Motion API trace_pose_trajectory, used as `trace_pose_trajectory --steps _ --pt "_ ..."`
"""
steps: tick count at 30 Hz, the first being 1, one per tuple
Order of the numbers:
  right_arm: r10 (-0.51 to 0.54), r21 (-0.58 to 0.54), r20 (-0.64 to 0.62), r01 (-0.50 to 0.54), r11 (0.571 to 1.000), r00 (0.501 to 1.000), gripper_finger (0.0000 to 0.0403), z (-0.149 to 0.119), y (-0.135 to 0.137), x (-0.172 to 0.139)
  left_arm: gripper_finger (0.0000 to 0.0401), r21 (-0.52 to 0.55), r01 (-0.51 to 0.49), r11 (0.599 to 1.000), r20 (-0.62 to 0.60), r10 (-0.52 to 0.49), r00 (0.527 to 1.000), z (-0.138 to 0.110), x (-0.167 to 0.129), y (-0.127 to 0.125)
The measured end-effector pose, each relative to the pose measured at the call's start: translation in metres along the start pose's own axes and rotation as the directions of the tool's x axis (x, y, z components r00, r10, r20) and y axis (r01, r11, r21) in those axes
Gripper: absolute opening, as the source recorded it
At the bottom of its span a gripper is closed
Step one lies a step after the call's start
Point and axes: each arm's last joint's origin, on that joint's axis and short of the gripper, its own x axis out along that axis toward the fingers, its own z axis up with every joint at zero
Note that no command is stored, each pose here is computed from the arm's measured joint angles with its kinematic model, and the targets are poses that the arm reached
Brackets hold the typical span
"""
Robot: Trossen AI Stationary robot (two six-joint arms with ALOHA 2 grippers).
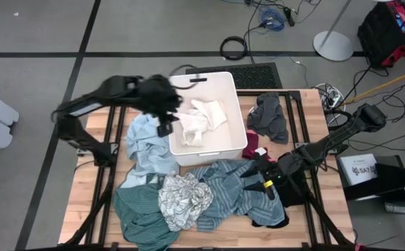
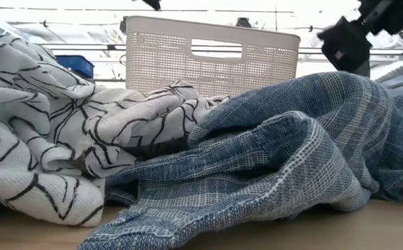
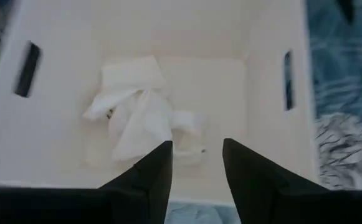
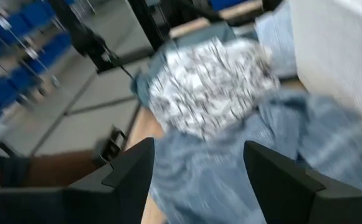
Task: Sort clothes
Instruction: Put the white shirt into the white laundry bin
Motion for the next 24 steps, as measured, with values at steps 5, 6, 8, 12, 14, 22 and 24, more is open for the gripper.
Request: trace_pose_trajectory --steps 5,6,8,12,14,22,24 --pt "0.036 -0.039 0.095 -0.033 0.999 0.995 0.0235 0.012 0.005 0.004 0.015 -0.032 -0.02 0.999 0.166 0.025 0.986 -0.023 -0.042 -0.024" --pt "0.028 -0.048 0.095 -0.024 0.999 0.995 0.0235 0.015 0.005 0.007 0.015 -0.038 -0.021 0.999 0.199 0.028 0.98 -0.028 -0.046 -0.029" --pt "0.011 -0.07 0.093 -0.004 0.998 0.996 0.0235 0.022 0.006 0.017 0.015 -0.035 -0.017 0.999 0.253 0.025 0.967 -0.038 -0.046 -0.041" --pt "0.012 -0.133 0.036 -0.007 0.991 0.999 0.0235 0.034 0.012 0.047 0.015 -0.003 0.008 1.0 0.317 -0.007 0.948 -0.061 -0.022 -0.066" --pt "0.016 -0.16 -0.002 -0.016 0.987 1.0 0.0235 0.039 0.016 0.064 0.015 -0.013 0.022 1.0 0.322 -0.016 0.946 -0.075 -0.004 -0.077" --pt "-0.061 -0.303 -0.147 0.014 0.953 0.987 0.0235 0.048 0.029 0.134 0.015 -0.005 0.067 0.998 0.314 -0.062 0.947 -0.129 0.064 -0.12" --pt "-0.077 -0.328 -0.163 0.019 0.945 0.984 0.0235 0.05 0.031 0.15 0.015 -0.017 0.06 0.998 0.345 -0.051 0.937 -0.137 0.072 -0.125"
